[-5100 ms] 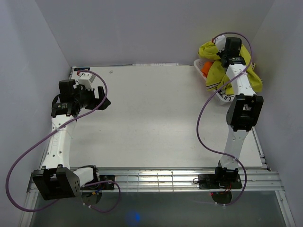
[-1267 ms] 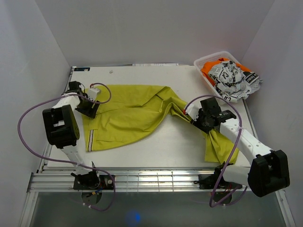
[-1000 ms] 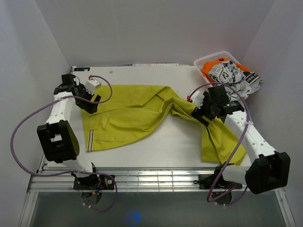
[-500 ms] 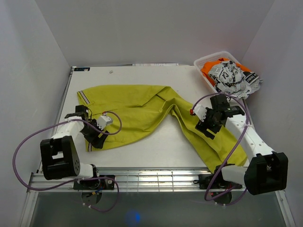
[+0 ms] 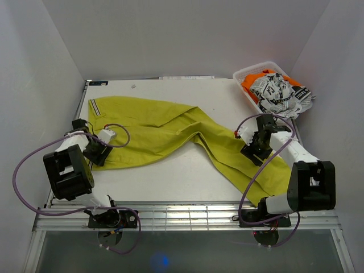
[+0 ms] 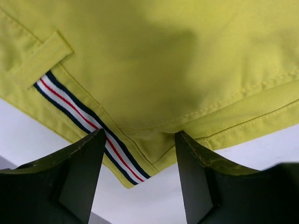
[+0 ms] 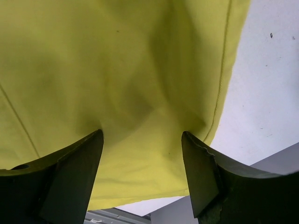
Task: Fold and stack the trousers
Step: Flatten the trousers out
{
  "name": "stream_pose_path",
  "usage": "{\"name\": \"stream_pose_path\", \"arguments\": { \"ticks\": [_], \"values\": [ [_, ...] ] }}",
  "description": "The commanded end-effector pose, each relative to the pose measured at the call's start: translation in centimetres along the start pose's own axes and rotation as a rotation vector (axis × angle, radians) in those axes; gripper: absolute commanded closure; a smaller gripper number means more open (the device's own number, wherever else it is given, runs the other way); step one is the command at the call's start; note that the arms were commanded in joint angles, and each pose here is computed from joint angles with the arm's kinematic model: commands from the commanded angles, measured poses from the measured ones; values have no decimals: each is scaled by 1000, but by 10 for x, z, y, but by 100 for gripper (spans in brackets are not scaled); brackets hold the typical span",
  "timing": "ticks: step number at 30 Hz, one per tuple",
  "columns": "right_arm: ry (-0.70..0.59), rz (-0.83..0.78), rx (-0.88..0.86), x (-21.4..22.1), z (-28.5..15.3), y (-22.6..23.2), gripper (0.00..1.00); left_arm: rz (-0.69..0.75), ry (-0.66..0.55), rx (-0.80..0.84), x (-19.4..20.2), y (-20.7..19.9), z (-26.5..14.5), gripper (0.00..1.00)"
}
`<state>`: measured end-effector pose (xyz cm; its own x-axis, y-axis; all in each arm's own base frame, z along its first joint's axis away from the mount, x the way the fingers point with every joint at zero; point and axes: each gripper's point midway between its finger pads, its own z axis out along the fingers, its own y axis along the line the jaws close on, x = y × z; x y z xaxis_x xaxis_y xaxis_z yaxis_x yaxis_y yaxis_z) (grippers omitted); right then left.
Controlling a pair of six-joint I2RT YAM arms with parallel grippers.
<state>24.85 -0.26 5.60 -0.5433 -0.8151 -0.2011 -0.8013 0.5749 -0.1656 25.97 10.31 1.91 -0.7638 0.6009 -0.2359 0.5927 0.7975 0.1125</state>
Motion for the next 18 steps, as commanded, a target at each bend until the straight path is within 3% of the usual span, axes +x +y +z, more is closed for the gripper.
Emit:
{"name": "stream_pose_path", "arguments": {
  "ticks": [1, 5, 10, 18],
  "values": [
    [-13, 15, 97, -16, 2, -35, 27, 14, 76, -92, 22, 37, 4, 29],
    [-55, 54, 131, -35, -18, -56, 29, 40, -20, -149, -1, 56, -29, 28],
    [-119, -5, 48, -32, -41, -25, 28, 77, -194, -102, -34, 37, -69, 17],
    [-125, -54, -145, -9, -33, 34, 30, 96, -264, 1, -40, 7, -62, 15]
  ]
}}
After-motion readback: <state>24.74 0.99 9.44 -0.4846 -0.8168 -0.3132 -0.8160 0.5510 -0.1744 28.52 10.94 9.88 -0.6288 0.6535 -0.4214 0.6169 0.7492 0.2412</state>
